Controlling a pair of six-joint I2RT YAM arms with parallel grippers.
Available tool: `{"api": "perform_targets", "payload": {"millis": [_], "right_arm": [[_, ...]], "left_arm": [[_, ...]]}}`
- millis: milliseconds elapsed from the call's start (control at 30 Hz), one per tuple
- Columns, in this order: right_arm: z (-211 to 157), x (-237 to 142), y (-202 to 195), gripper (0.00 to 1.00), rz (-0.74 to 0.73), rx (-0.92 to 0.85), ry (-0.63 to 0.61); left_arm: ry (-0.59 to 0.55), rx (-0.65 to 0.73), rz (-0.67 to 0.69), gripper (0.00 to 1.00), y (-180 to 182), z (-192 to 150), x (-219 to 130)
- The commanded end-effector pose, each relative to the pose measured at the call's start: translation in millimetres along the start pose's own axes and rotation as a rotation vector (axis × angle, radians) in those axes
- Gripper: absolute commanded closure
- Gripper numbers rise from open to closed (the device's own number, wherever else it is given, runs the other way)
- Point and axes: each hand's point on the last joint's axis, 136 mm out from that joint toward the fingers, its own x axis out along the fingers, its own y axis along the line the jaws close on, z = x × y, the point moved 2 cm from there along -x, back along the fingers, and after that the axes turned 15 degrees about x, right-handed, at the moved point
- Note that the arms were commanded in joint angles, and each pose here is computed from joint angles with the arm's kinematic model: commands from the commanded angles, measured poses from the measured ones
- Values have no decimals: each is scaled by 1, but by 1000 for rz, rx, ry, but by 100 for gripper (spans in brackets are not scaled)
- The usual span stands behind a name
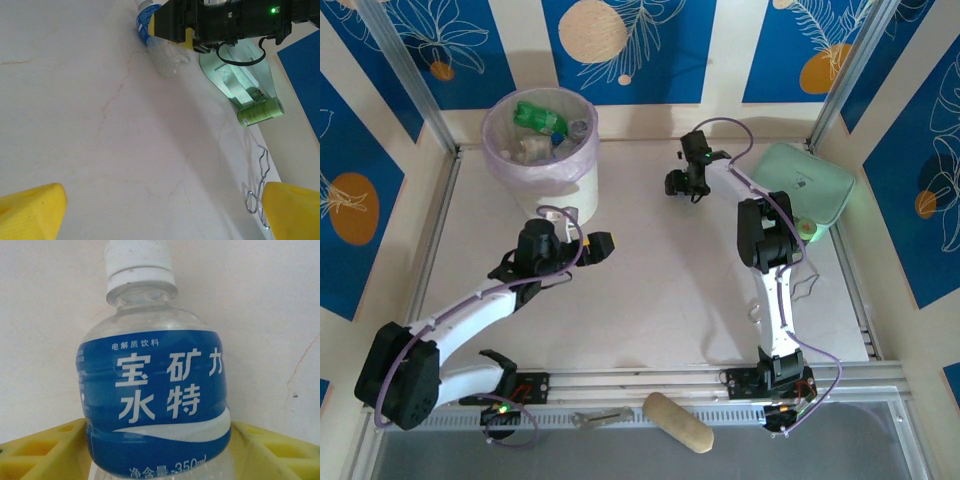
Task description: Put the plastic bottles in the bin
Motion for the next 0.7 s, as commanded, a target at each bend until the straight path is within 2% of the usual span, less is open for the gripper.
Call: {"api": "perform_targets", "payload": {"millis": [0,333,500,667], "right_arm": [[-9,11,-4,31,-47,-24,42],[-8,20,-5,31,-63,-31,51],[-3,19,-2,25,-60,-56,49],[0,22,-2,25,-72,-68,49]], "left_arm": [[-19,10,-34,0,-12,13,1],[-16,10,-25,0,-12,14,1],[-9,11,-30,0,-14,16,3],[-9,12,-29,0,-14,16,3]]}}
